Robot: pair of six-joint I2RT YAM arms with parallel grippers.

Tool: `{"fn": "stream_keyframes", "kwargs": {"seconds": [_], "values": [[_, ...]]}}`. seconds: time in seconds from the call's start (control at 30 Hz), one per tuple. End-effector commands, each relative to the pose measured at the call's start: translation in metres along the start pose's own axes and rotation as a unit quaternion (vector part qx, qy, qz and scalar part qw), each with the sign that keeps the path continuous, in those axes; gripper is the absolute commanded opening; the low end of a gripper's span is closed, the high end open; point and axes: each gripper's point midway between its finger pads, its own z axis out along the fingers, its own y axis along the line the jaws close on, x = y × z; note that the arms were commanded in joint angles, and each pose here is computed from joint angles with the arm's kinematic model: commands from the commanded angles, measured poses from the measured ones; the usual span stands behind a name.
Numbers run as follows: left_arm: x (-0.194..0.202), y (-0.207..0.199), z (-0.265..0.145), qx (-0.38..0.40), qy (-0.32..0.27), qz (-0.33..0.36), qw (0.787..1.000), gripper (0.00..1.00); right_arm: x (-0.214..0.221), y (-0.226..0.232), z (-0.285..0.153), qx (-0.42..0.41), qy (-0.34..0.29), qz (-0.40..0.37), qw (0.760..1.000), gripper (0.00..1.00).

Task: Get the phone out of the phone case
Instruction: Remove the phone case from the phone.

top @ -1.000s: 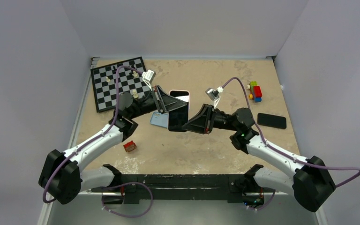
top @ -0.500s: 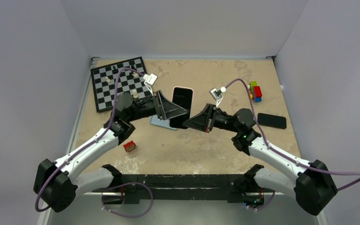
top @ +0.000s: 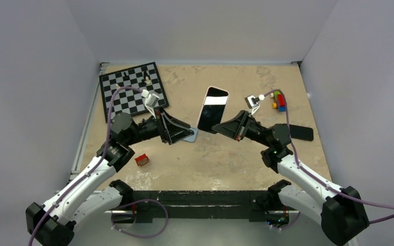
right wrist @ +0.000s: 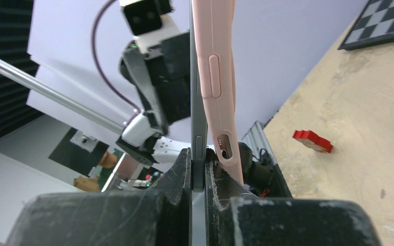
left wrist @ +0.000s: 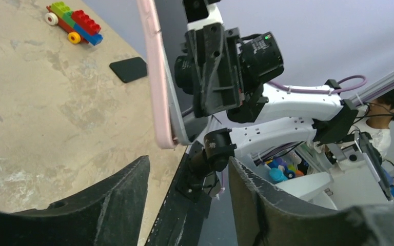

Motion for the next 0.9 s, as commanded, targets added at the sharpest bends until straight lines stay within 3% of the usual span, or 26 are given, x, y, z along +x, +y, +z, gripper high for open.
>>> {"fn": "stream_keyframes", "kwargs": {"seconds": [0.0, 0.3, 0.5, 0.73, 0.87], "values": [[0.011, 0.004, 0.002, 0.023, 0.01, 0.011, 1.0, 0.65, -0.007, 0.052, -0.003, -0.097, -0.004, -0.031, 0.995, 0.0], [0.01, 0.011, 0.012, 0.023, 0.005, -0.018, 1.0, 0.64, -0.006, 0.056, -0.003, -0.118, 0.001, -0.023, 0.993, 0.0], [0.003, 0.006, 0.016, 0.036, 0.0, -0.02, 0.999, 0.7, -0.005, 0.055, -0.005, -0.115, 0.0, -0.022, 0.993, 0.0], [0.001, 0.011, 0.02, 0.023, 0.001, -0.028, 0.999, 0.62, -0.004, 0.056, -0.004, -0.113, 0.005, -0.024, 0.993, 0.0], [-0.002, 0.008, 0.018, 0.023, -0.003, -0.018, 1.0, 0.68, -0.004, 0.054, -0.004, -0.11, 0.004, -0.024, 0.994, 0.0]]}}
